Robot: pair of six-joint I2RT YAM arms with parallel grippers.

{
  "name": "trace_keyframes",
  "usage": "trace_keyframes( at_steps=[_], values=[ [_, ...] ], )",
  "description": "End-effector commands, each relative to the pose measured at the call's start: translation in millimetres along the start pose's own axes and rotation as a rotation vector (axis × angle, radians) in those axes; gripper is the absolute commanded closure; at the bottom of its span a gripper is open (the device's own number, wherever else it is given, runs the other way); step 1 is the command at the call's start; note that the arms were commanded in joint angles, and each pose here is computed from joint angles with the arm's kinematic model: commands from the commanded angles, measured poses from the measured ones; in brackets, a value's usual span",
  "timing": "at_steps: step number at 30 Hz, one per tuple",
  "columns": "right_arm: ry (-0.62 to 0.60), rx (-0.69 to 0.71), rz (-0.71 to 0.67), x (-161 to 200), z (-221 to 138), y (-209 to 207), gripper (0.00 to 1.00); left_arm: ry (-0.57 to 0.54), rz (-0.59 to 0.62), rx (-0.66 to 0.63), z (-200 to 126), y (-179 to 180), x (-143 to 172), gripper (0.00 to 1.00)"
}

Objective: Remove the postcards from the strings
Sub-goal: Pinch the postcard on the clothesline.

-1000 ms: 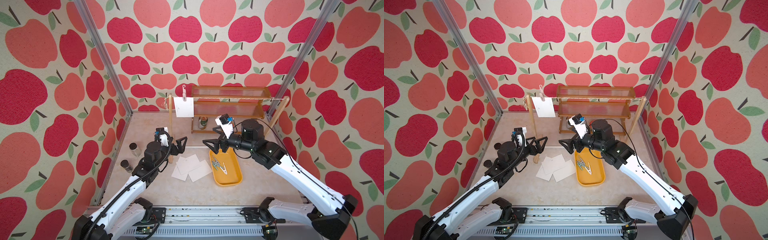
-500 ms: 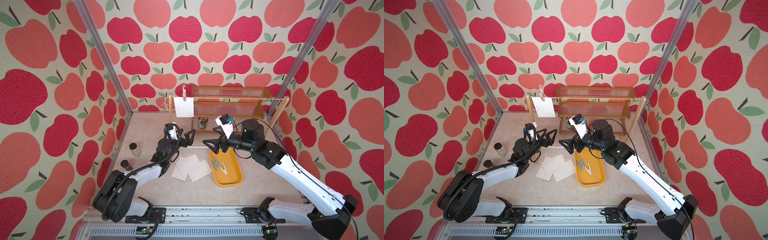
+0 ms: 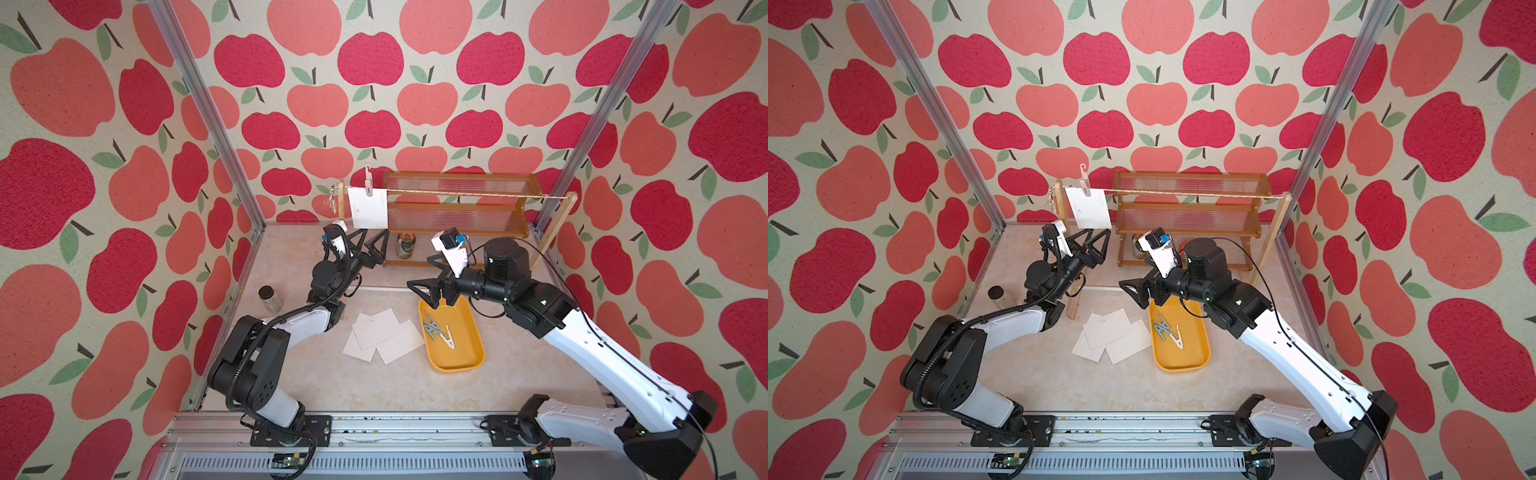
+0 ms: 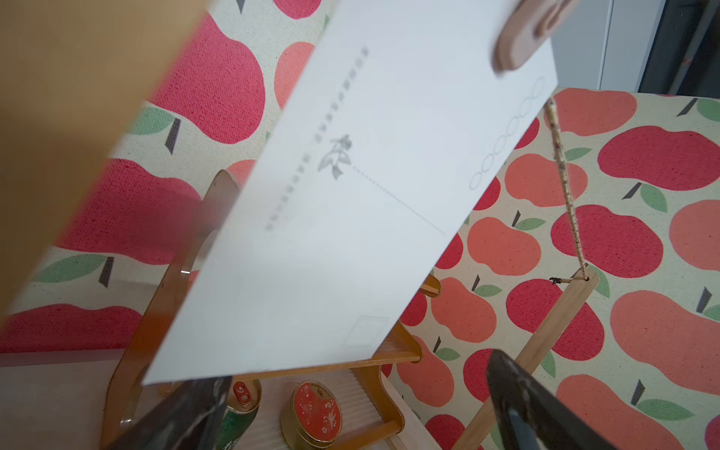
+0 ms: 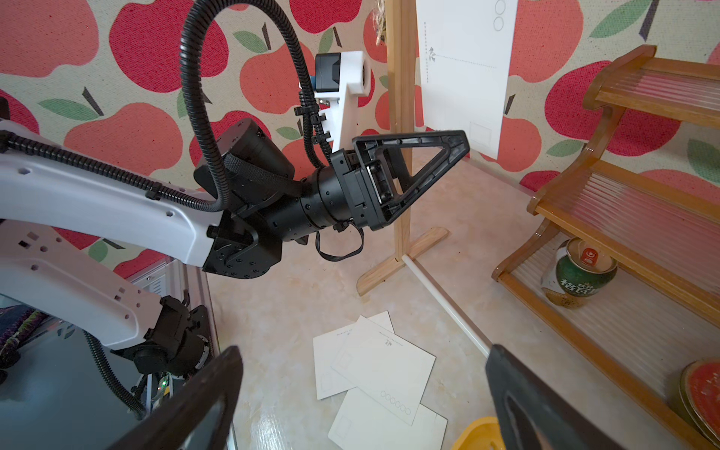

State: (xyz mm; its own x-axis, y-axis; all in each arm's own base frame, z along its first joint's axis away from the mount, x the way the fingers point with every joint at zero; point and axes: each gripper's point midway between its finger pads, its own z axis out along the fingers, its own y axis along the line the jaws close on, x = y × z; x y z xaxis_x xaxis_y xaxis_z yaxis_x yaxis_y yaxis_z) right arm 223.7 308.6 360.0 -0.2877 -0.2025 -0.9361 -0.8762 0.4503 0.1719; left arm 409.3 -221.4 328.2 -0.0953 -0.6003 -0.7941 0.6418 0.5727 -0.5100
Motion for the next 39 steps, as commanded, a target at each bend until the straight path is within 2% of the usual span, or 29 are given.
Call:
trace_keyframes(
  at_steps=[1,12,18,23,39],
  values=[
    [-0.013,-0.008,-0.023,-8,-3,2,0.01,-0.052,0.004,0.082,7,-19,-17,0.01],
    [-0.006,-0.016,-0.025,-7,1,1,0.01,-0.081,0.009,0.169,10,-45,-30,0.1],
    [-0.009,-0.019,-0.026,-6,1,1,0.01,-0.059,0.011,0.154,9,-50,-25,0.06],
    [-0.015,-0.021,-0.029,-9,-2,3,0.01,-0.051,-0.01,0.082,12,-34,-16,0.0],
    [-0.03,-0.007,-0.04,-13,-15,6,0.01,-0.077,-0.096,0.005,26,5,-3,0.0]
  ],
)
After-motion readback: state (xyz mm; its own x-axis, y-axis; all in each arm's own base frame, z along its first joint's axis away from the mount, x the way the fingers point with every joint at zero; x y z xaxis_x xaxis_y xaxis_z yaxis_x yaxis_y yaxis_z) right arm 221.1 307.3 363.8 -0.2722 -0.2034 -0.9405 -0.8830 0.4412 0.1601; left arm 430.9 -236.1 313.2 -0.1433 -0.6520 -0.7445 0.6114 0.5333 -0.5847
